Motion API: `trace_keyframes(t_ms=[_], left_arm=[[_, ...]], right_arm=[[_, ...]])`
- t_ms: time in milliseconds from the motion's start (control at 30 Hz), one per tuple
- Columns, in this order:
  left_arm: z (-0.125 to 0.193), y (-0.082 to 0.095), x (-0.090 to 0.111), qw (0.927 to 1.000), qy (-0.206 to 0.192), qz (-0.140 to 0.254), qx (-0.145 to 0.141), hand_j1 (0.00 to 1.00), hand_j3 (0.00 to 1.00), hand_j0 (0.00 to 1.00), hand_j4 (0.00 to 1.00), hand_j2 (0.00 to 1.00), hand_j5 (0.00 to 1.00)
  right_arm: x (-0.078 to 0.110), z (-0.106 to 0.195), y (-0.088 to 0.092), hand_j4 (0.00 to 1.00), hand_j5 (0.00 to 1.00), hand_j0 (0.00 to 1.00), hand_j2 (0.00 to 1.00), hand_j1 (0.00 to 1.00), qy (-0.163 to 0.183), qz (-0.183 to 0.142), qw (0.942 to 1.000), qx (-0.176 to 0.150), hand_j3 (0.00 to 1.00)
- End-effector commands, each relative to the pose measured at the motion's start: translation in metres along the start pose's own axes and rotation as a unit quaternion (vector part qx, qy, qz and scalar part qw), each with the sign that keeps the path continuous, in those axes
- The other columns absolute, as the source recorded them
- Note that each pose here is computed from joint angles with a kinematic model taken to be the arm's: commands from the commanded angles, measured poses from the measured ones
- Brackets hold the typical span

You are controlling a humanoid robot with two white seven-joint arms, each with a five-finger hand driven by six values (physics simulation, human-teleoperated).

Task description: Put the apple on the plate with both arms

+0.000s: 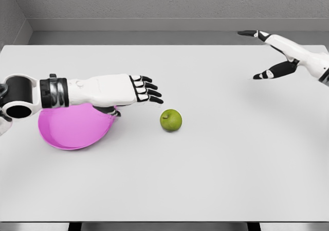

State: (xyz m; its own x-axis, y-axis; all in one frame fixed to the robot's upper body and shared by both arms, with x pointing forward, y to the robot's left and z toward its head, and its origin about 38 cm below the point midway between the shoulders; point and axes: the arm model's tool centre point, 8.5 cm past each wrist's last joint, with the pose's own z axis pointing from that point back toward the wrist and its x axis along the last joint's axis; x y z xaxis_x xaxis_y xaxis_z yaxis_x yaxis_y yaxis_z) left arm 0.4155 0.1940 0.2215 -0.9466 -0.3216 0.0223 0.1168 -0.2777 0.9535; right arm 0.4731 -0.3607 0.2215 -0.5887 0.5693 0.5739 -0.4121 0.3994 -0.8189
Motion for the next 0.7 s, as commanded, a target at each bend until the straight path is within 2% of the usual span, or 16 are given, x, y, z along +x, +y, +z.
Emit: trace_keyframes(t_ms=[0, 33, 67, 167, 267, 400, 467, 600, 667], left_arm=[[-0.026, -0.011, -0.013, 0.9994, 0.006, 0.034, 0.004, 1.0, 1.0, 1.0, 1.0, 1.0, 1.0], [-0.034, -0.016, -0.013, 0.9994, 0.003, 0.033, -0.007, 1.0, 1.0, 1.0, 1.0, 1.0, 1.0], [-0.046, -0.012, -0.01, 0.9995, -0.01, 0.027, -0.011, 1.0, 1.0, 1.0, 1.0, 1.0, 1.0], [-0.082, -0.022, -0.016, 0.9986, -0.009, 0.046, -0.024, 1.0, 1.0, 1.0, 1.0, 1.0, 1.0], [-0.101, -0.021, -0.003, 0.9981, -0.034, 0.043, -0.027, 1.0, 1.0, 1.0, 1.0, 1.0, 1.0], [-0.104, -0.023, 0.0, 0.9979, -0.038, 0.042, -0.03, 1.0, 1.0, 1.0, 1.0, 1.0, 1.0], [-0.108, -0.03, 0.006, 0.997, -0.047, 0.044, -0.043, 1.0, 1.0, 1.0, 1.0, 1.0, 1.0], [-0.11, -0.026, 0.006, 0.9972, -0.049, 0.038, -0.042, 1.0, 1.0, 1.0, 1.0, 1.0, 1.0], [-0.112, -0.031, 0.009, 0.9965, -0.055, 0.038, -0.05, 1.0, 1.0, 1.0, 1.0, 1.0, 1.0]], right_arm=[[-0.001, 0.006, -0.006, 1.0, 1.0, 1.0, 1.0, 1.0, 0.004, 0.0, 1.0, -0.008, 1.0], [-0.001, 0.004, -0.002, 1.0, 1.0, 1.0, 1.0, 1.0, 0.002, -0.001, 1.0, -0.005, 1.0], [0.0, 0.003, -0.002, 1.0, 1.0, 1.0, 1.0, 1.0, 0.001, -0.001, 1.0, -0.004, 1.0], [0.002, 0.0, 0.002, 1.0, 1.0, 1.0, 1.0, 1.0, -0.002, -0.001, 1.0, 0.003, 1.0], [0.001, 0.002, 0.0, 1.0, 1.0, 1.0, 1.0, 1.0, 0.001, 0.001, 1.0, 0.004, 1.0], [0.001, 0.001, 0.0, 1.0, 1.0, 1.0, 1.0, 1.0, 0.0, 0.001, 1.0, 0.003, 1.0], [0.001, 0.002, 0.0, 1.0, 1.0, 1.0, 1.0, 1.0, 0.0, 0.002, 1.0, 0.003, 1.0], [0.001, 0.002, 0.001, 1.0, 1.0, 1.0, 1.0, 1.0, 0.0, 0.001, 1.0, 0.005, 1.0], [0.001, 0.002, 0.001, 1.0, 1.0, 1.0, 1.0, 1.0, 0.0, 0.001, 1.0, 0.005, 1.0]])
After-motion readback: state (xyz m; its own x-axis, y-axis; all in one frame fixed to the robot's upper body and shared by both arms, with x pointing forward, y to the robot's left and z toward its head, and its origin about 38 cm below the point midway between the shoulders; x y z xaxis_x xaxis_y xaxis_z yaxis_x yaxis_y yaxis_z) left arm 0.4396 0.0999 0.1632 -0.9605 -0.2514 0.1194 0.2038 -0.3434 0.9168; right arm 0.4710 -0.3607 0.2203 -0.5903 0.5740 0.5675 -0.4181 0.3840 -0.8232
